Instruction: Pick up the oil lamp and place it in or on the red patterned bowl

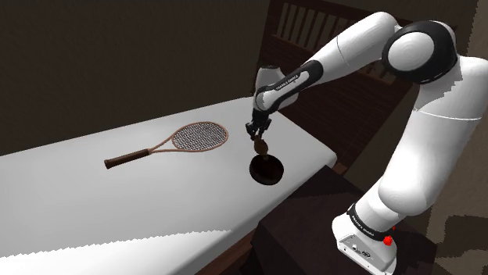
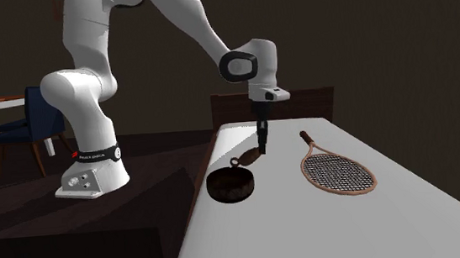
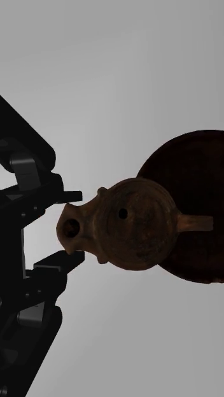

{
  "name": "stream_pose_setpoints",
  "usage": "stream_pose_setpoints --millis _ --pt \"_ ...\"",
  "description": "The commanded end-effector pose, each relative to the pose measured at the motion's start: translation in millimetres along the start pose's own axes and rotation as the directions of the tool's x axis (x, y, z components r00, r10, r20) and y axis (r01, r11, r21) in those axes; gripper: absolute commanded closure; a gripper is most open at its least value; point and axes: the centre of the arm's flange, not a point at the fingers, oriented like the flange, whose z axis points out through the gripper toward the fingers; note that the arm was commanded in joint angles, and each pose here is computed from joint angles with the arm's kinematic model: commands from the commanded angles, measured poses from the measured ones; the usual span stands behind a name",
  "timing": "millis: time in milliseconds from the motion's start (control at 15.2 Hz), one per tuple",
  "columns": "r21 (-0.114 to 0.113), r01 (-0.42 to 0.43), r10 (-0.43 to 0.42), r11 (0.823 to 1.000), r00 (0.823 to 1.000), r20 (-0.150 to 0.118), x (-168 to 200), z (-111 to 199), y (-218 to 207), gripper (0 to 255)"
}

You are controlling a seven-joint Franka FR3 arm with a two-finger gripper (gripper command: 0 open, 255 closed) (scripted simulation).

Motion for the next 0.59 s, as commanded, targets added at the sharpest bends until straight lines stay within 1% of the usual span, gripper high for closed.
stream_pose_setpoints --millis 0,198,264,528 --pt "0.000 0.000 0.000 1.000 1.000 0.000 -27.5 3.0 5.6 255" --pt "0.000 0.000 0.000 1.000 1.000 0.000 -66.7 4.4 10.9 255" --pt "0.000 0.000 0.000 1.000 1.000 0.000 -85.9 5.0 13.4 255" --pt "0.000 0.000 0.000 1.000 1.000 0.000 -84.9 26.1 13.0 255"
